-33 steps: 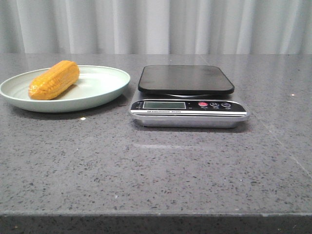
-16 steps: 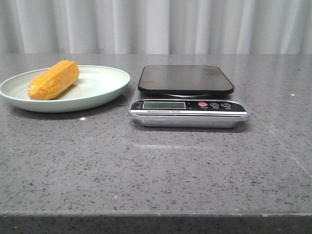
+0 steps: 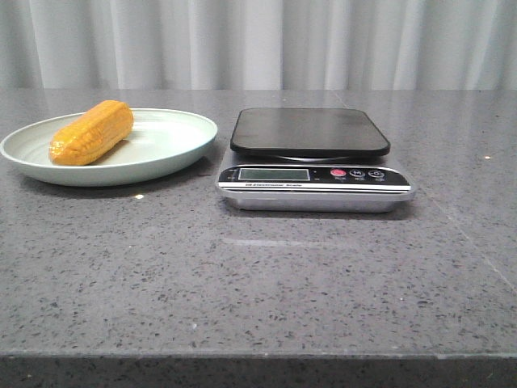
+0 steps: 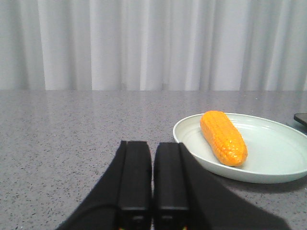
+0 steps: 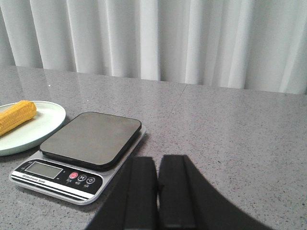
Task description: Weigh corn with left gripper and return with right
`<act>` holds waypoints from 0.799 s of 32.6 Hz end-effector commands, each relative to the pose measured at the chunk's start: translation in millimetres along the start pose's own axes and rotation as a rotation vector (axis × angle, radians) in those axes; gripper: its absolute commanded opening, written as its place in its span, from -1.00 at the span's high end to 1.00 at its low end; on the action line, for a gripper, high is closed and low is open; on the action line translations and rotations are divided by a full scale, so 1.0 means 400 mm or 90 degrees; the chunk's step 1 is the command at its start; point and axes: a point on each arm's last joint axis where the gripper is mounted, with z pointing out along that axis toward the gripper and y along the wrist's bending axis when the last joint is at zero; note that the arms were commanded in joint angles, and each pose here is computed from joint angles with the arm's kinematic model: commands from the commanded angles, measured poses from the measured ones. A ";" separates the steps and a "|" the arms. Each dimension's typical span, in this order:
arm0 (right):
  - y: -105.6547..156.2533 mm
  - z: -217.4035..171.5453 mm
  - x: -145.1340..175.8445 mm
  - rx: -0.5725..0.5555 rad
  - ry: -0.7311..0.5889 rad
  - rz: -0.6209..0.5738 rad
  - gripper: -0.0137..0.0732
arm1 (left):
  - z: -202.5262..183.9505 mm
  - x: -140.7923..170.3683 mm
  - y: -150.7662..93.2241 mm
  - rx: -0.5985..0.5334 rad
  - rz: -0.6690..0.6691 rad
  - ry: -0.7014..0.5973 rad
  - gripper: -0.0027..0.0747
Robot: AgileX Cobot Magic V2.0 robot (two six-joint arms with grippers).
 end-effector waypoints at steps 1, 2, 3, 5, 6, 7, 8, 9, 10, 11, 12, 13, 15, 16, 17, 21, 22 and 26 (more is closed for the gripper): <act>0.002 -0.001 -0.034 -0.001 -0.057 -0.009 0.29 | -0.005 -0.015 -0.002 0.009 -0.006 -0.060 0.60; 0.002 -0.001 -0.034 -0.001 -0.057 -0.009 0.29 | -0.005 -0.015 -0.002 0.009 -0.006 -0.060 0.60; 0.002 -0.001 -0.034 -0.001 -0.057 -0.009 0.29 | -0.005 -0.015 -0.002 0.009 -0.006 -0.060 0.60; 0.002 -0.001 -0.034 -0.001 -0.057 -0.009 0.29 | -0.005 -0.015 -0.002 0.009 -0.006 -0.060 0.60; 0.002 -0.001 -0.034 -0.001 -0.057 -0.009 0.29 | -0.005 -0.015 -0.002 0.009 -0.006 -0.060 0.60; 0.002 -0.001 -0.034 -0.001 -0.057 -0.009 0.29 | -0.005 -0.015 -0.002 0.009 -0.006 -0.060 0.60; 0.002 -0.001 -0.034 -0.001 -0.057 -0.009 0.29 | -0.005 -0.015 -0.002 0.009 -0.006 -0.060 0.60; 0.002 -0.001 -0.034 -0.001 -0.057 -0.009 0.29 | -0.005 -0.015 -0.002 0.009 -0.006 -0.060 0.60; 0.002 -0.001 -0.034 -0.001 -0.057 -0.009 0.29 | -0.005 -0.015 -0.002 0.009 -0.006 -0.060 0.60; 0.002 0.000 -0.033 -0.001 -0.057 -0.009 0.29 | -0.005 -0.015 -0.002 0.009 -0.006 -0.060 0.60; 0.002 0.000 -0.030 0.001 -0.056 -0.009 0.29 | -0.005 -0.015 -0.002 0.009 -0.006 -0.060 0.60; 0.001 0.000 -0.025 0.005 -0.054 -0.009 0.29 | -0.005 -0.015 -0.002 0.009 -0.006 -0.060 0.60; -0.004 0.004 -0.012 0.029 -0.048 -0.009 0.29 | -0.005 -0.015 -0.002 0.009 -0.006 -0.060 0.60; -0.007 0.007 -0.004 0.042 -0.046 -0.010 0.29 | -0.005 -0.015 -0.002 0.009 -0.006 -0.060 0.60; -0.010 0.011 0.006 0.055 -0.044 -0.010 0.29 | -0.005 -0.015 -0.002 0.009 -0.006 -0.060 0.60; -0.024 0.029 0.061 0.111 -0.036 0.015 0.29 | -0.005 -0.015 -0.002 0.009 -0.006 -0.060 0.60; -0.027 0.031 0.071 0.122 -0.037 0.024 0.29 | -0.005 -0.015 -0.002 0.009 -0.006 -0.060 0.60; -0.039 0.044 0.111 0.152 -0.062 0.044 0.29 | -0.005 -0.015 -0.002 0.009 -0.006 -0.060 0.60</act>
